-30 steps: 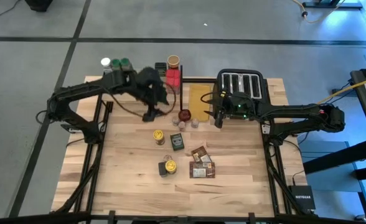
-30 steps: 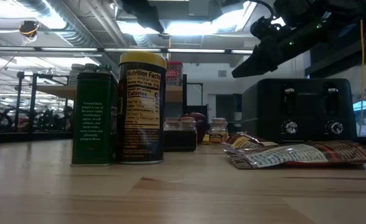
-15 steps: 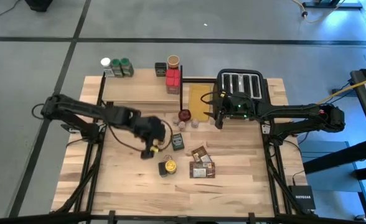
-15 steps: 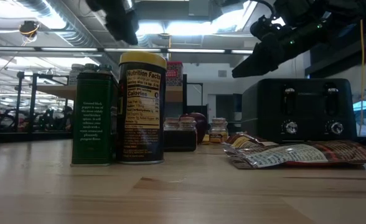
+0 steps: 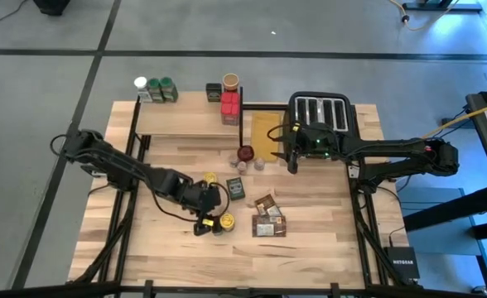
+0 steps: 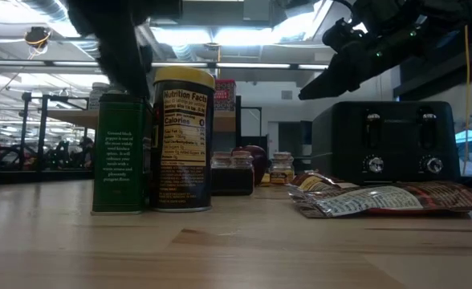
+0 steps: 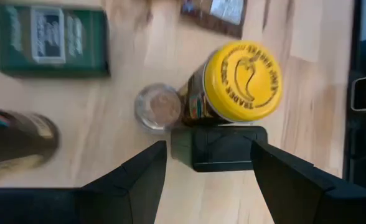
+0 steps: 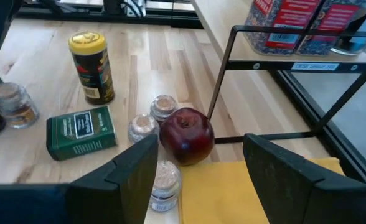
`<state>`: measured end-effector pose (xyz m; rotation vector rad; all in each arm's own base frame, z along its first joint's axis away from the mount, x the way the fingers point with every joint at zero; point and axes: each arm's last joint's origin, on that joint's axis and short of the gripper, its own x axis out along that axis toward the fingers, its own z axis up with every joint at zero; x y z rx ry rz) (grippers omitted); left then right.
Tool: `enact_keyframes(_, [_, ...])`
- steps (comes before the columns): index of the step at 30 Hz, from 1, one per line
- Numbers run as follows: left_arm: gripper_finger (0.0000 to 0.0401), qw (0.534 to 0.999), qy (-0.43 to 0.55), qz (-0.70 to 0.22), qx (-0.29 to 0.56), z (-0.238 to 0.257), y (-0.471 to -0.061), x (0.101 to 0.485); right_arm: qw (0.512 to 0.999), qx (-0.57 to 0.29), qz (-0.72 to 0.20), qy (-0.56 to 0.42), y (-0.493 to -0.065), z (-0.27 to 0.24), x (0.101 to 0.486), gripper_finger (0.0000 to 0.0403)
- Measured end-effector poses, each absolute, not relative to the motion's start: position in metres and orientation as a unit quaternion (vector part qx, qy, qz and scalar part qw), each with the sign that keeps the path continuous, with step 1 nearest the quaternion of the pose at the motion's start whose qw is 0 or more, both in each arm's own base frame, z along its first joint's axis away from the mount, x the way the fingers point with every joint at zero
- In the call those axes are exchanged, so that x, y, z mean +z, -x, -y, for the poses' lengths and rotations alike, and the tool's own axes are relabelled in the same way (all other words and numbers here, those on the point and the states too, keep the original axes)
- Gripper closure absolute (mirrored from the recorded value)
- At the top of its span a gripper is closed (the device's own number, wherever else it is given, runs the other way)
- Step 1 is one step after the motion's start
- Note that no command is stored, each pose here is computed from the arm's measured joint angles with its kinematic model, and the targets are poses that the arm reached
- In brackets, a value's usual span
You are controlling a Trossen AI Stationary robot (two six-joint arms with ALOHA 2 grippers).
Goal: Shelf spices
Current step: Put the bottom black seasoning can aligned with the other black seasoning can on the shelf
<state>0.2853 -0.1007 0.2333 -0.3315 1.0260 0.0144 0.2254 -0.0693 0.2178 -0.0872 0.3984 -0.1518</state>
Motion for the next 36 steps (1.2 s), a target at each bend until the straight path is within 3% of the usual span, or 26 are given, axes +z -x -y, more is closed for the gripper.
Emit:
enact_keyframes(7, [0.0176,0.841,0.190,-0.506,0.034,0.114,-0.293,0.211,0.976,-0.074,-0.200,0.051,-0.225,0.069,0.217,0.0162])
enact_keyframes(18, [0.0176,0.802,0.294,-0.512,0.094,0.127,-0.287,0.211,0.975,-0.046,-0.212,0.052,-0.224,0.068,0.215,0.0162])
enact_keyframes(36, [0.0176,0.801,0.322,-0.479,0.159,0.141,-0.281,0.211,0.974,-0.042,-0.212,0.066,-0.224,0.067,0.215,0.0162])
